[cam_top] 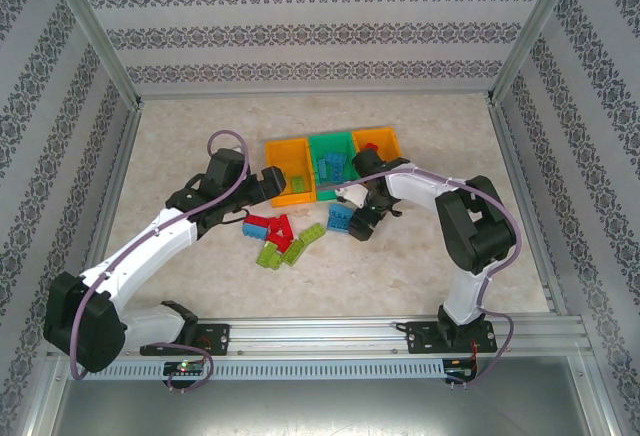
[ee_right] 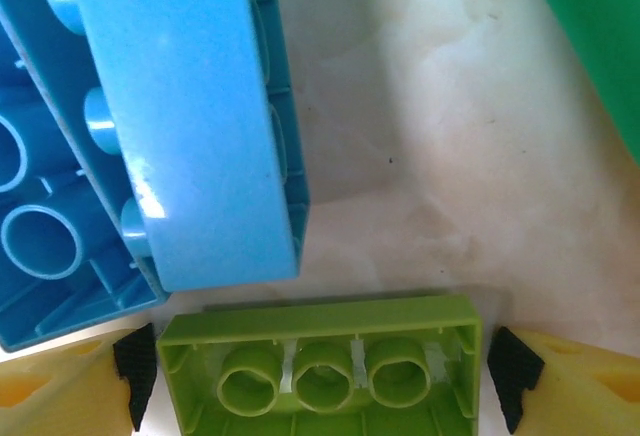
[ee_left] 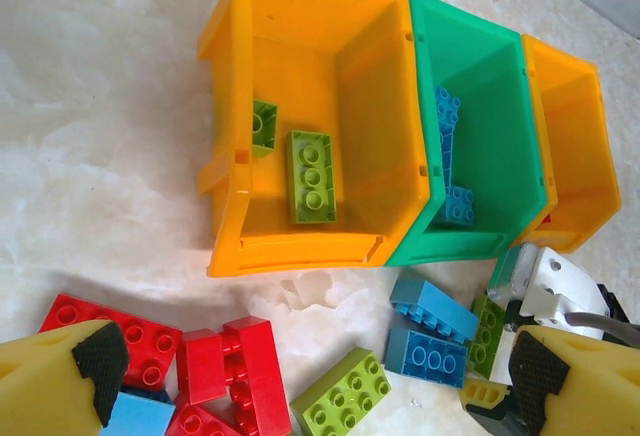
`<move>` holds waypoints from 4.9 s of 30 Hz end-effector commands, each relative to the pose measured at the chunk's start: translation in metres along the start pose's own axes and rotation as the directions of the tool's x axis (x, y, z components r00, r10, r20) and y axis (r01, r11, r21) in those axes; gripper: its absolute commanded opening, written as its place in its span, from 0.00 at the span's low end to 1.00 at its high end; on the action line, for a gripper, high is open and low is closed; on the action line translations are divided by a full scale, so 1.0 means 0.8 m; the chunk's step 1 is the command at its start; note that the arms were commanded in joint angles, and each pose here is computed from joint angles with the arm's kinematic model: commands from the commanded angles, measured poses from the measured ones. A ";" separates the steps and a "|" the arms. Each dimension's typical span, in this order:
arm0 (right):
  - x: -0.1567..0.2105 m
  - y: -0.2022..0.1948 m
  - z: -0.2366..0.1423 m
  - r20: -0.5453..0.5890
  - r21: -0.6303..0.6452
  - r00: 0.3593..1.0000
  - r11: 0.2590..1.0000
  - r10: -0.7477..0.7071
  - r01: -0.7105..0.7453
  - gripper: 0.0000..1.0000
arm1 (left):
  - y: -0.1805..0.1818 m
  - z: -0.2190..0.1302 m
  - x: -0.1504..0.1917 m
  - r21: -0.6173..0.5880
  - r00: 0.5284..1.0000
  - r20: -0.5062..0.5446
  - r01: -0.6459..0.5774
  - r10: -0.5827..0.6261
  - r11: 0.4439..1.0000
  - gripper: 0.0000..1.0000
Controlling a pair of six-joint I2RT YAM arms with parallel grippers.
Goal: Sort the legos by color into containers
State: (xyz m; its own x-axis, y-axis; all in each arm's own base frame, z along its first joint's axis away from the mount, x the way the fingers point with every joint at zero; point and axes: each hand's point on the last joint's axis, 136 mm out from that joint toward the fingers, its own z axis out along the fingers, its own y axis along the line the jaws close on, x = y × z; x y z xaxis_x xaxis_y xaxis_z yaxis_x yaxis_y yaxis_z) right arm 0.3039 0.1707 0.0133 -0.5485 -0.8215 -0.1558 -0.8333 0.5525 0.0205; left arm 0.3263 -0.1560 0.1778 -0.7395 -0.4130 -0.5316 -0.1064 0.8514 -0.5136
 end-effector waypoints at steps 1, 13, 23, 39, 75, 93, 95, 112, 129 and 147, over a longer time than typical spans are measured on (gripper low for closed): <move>0.018 -0.001 0.008 -0.086 0.020 0.996 1.000 -0.019 0.021 0.86 | 0.007 -0.009 -0.003 -0.001 1.000 0.012 0.018 -0.018 1.000 0.99; 0.017 0.005 0.000 -0.083 0.047 0.997 0.999 -0.002 0.006 0.67 | 0.015 -0.013 0.000 -0.010 1.000 0.016 0.026 -0.026 1.000 0.99; -0.019 0.048 -0.050 0.079 -0.048 0.995 0.997 0.057 -0.054 0.66 | 0.030 -0.023 -0.005 -0.050 0.999 0.034 0.036 -0.034 0.998 0.99; -0.201 0.053 -0.153 0.435 -0.261 0.855 0.948 0.283 -0.181 0.66 | 0.076 -0.019 0.014 -0.189 0.996 -0.017 0.083 -0.087 0.978 0.99; -0.288 -0.006 -0.130 0.422 -0.293 0.744 0.854 0.519 -0.430 0.98 | 0.072 -0.017 0.188 -0.161 0.880 -0.402 -0.339 0.252 0.927 0.96; -0.222 -0.044 -0.150 0.432 -0.305 0.660 0.789 0.614 -0.534 0.98 | 0.064 0.007 0.222 -0.151 0.810 -0.471 -0.465 0.350 0.872 0.63; -0.214 -0.049 -0.153 0.437 -0.304 0.651 0.783 0.621 -0.543 0.98 | 0.063 0.010 0.221 -0.156 0.804 -0.474 -0.478 0.359 0.864 0.63; -0.157 -0.087 -0.162 0.432 -0.355 0.557 0.701 0.709 -0.618 0.98 | 0.059 0.029 0.236 -0.165 0.760 -0.520 -0.537 0.390 0.827 0.45; -0.127 -0.102 -0.160 0.427 -0.369 0.512 0.661 0.745 -0.654 0.98 | 0.056 0.020 0.231 -0.205 0.759 -0.511 -0.565 0.405 0.799 0.20; -0.109 -0.108 -0.155 0.419 -0.386 0.485 0.634 0.767 -0.670 0.98 | 0.032 0.014 0.205 -0.206 0.799 -0.431 -0.540 0.420 0.816 0.25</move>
State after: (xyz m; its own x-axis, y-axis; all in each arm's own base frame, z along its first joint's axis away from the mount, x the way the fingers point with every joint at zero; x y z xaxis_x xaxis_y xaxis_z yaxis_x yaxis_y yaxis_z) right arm 0.4162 0.1793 0.1355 -0.8877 0.0613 -0.4564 -0.1839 0.8615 0.4733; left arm 0.2060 -0.2053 0.0577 -0.9338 0.1605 -0.3198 0.1743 0.9846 -0.0149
